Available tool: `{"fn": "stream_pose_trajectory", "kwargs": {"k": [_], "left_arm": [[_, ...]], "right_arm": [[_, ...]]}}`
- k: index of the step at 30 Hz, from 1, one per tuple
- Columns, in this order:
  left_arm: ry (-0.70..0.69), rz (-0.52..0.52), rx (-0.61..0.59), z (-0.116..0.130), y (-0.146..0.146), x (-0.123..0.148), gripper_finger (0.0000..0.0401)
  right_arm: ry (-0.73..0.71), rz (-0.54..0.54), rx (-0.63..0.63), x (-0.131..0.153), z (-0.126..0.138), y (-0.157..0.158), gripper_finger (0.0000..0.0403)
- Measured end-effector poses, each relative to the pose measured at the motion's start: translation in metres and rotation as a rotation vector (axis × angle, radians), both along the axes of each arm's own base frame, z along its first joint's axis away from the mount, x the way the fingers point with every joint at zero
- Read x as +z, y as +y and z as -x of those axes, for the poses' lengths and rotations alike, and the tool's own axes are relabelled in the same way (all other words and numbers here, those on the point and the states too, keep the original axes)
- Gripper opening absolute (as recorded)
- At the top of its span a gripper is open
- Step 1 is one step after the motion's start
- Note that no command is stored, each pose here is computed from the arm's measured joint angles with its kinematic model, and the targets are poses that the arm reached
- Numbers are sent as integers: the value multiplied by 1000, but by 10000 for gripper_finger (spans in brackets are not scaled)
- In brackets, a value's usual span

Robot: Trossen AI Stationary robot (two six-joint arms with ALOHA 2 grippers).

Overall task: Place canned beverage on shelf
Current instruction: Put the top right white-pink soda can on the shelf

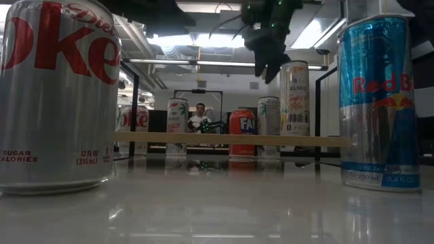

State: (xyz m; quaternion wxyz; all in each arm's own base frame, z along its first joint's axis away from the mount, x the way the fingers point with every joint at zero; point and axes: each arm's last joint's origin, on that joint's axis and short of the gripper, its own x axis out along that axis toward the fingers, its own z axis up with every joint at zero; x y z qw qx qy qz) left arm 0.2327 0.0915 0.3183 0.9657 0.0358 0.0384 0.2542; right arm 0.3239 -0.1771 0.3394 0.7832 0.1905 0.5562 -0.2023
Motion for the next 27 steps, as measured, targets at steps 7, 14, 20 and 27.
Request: {"fn": "stream_pose_trajectory", "kwargs": {"k": [7, 14, 20, 27], "left_arm": [[39, 16, 6, 1, 1, -4, 250], [45, 19, 6, 1, 1, -5, 250], [49, 21, 7, 1, 1, -5, 250], [49, 21, 7, 1, 1, -5, 250]], "right_arm": [[96, -43, -13, -22, -8, -5, 303], [139, -4, -27, -31, -12, -9, 303], [152, -7, -25, -33, -13, -9, 303], [156, 14, -21, -34, -13, -10, 303]]}}
